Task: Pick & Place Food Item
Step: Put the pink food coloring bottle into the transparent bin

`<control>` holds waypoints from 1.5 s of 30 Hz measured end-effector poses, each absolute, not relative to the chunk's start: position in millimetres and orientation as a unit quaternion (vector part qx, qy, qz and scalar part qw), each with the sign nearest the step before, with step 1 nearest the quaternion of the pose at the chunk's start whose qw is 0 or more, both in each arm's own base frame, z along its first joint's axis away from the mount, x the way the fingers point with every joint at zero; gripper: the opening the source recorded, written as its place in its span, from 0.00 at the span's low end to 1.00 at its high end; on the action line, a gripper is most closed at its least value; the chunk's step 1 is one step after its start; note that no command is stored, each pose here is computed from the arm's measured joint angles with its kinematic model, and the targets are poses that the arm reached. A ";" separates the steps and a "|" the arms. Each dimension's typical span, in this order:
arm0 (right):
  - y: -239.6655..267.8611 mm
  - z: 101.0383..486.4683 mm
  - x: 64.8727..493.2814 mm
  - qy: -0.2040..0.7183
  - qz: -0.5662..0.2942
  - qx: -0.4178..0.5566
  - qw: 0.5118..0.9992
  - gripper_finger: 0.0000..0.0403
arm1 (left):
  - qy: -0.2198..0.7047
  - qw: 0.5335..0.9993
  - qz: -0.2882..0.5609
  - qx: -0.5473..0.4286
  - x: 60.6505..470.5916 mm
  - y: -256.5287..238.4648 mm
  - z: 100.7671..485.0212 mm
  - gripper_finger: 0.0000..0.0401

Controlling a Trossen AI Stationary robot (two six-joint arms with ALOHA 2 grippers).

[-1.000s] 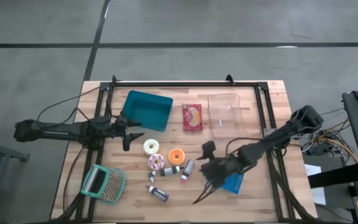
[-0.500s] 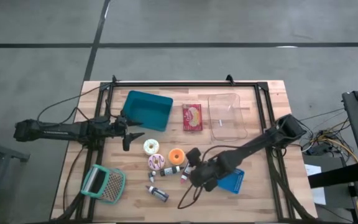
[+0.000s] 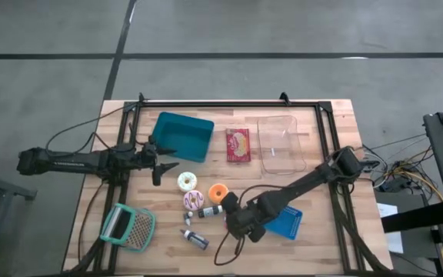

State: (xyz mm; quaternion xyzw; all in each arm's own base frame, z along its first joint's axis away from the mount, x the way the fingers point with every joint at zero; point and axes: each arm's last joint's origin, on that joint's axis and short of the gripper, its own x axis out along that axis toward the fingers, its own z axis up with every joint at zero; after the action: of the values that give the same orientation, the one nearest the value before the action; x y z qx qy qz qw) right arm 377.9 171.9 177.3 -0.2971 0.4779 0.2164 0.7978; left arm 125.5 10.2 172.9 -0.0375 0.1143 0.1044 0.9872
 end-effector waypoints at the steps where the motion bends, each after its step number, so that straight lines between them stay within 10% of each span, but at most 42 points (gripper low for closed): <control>1: 172.7 177.4 377.9 0.476 0.219 -0.298 0.798 0.56 | 0.114 0.987 0.105 -0.037 125.5 10.2 172.8 0.63; 30: 152.3 144.7 386.2 0.530 0.190 -0.321 0.762 0.55 | 0.107 0.988 0.105 -0.038 125.8 10.3 173.5 0.63; 45: 152.6 145.0 386.4 0.530 0.187 -0.315 0.765 0.21 | 0.108 0.988 0.106 -0.036 125.7 10.3 172.4 0.63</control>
State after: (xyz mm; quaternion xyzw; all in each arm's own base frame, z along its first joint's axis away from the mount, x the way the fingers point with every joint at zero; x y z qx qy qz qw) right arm 386.4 152.6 145.0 -0.3150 0.5297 0.1866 0.7651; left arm 125.7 10.3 172.4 -0.0359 0.1084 0.1055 0.9878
